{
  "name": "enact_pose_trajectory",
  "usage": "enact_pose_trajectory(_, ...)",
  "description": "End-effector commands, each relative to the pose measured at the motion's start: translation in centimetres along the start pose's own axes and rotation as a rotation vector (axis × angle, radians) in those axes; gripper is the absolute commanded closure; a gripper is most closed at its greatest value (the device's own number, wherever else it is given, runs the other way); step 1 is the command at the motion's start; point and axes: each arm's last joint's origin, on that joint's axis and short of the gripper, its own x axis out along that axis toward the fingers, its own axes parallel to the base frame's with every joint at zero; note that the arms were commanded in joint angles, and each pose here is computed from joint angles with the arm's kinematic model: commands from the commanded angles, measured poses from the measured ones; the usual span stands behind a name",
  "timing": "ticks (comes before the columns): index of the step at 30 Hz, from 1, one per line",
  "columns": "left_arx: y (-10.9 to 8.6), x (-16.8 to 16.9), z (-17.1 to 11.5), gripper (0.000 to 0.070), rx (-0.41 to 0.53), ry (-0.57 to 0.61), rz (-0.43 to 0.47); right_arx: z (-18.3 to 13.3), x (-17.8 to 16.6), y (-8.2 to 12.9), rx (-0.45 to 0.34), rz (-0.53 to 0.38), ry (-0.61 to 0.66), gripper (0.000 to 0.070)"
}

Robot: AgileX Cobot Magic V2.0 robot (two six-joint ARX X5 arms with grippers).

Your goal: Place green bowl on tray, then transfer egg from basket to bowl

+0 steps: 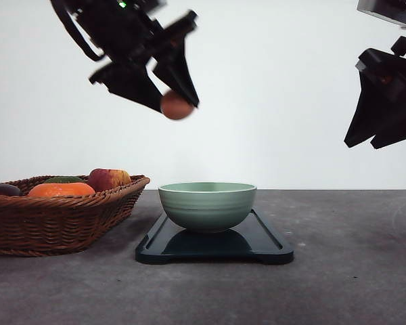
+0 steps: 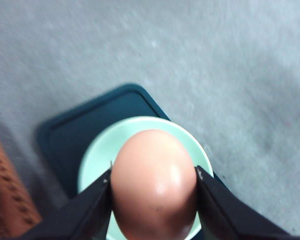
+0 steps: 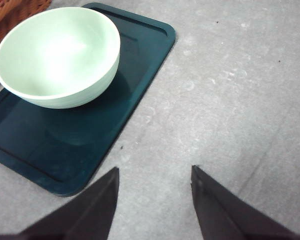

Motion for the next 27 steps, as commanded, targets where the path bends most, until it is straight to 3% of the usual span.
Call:
enact_pose_trajectory(1,-0.4,1.0,0.3,0.0504,0.009,-0.009,-0.007,0.2,0.1,0.1,-0.012,0.004,-0.006,0.0421)
enact_pose_trajectory(12,0.3,7.3,-2.5,0.0498,0.014,0.070,0.007,0.2,0.1,0.1,-0.012,0.004,-0.001,0.0421)
enact_pose_trajectory(16,0.7,9.1,-3.3,0.0460,0.012,0.117,0.022,0.2,0.1,0.1,-0.015,0.004,-0.001,0.0421)
enact_pose_trajectory(27,0.6,11.0,-3.9,0.0460,0.013,0.151,0.021,0.2,0.1,0.1,-0.015,0.004,0.000,0.0421)
